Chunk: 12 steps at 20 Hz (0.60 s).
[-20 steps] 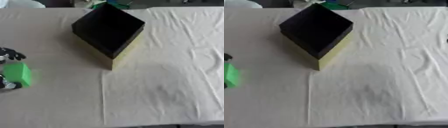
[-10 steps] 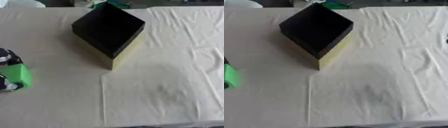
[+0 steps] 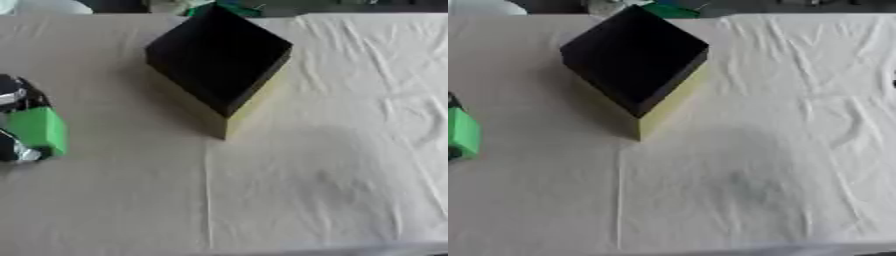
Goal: Pick up objects on the table and place them in the box.
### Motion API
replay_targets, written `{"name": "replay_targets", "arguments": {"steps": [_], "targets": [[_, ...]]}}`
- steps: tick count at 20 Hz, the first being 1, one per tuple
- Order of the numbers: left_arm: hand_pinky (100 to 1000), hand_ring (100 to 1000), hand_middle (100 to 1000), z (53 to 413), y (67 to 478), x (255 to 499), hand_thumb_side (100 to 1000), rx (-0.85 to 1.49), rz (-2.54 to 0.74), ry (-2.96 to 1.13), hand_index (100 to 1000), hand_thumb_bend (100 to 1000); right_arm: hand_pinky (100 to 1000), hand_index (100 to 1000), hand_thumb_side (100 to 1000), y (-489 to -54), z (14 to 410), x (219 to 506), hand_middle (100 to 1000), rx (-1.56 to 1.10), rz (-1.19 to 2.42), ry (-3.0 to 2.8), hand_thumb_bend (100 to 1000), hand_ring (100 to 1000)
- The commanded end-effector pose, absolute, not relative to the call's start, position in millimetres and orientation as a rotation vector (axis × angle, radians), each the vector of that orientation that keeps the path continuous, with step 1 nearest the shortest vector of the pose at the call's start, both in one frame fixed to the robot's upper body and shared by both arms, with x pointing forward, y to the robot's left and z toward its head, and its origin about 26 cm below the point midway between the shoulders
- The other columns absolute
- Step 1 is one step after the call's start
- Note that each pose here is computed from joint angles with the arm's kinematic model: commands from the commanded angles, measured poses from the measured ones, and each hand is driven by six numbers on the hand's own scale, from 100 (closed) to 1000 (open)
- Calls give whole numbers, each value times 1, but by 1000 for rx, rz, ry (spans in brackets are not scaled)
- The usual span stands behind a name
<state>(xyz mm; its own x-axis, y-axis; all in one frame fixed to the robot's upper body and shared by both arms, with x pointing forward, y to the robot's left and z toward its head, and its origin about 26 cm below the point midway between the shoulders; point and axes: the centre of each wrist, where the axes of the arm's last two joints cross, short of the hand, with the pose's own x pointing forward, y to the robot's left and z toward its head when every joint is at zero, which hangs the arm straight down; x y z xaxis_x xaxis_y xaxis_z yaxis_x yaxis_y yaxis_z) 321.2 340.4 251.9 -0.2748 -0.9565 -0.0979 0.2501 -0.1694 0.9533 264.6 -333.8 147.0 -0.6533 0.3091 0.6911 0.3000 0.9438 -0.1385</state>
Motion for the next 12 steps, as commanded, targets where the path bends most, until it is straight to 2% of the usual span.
{"name": "replay_targets", "arguments": {"steps": [1, 12], "targets": [[624, 609, 487, 281, 330, 316, 280, 1035, -1630, -1186, 595, 225, 730, 918, 1000, -339, 158, 263, 678, -449, 64, -2358, 100, 725], [615, 607, 485, 320, 277, 326, 301, 1021, -1718, -1387, 592, 203, 756, 922, 1000, -351, 165, 260, 732, -535, 204, -2408, 100, 774]]}}
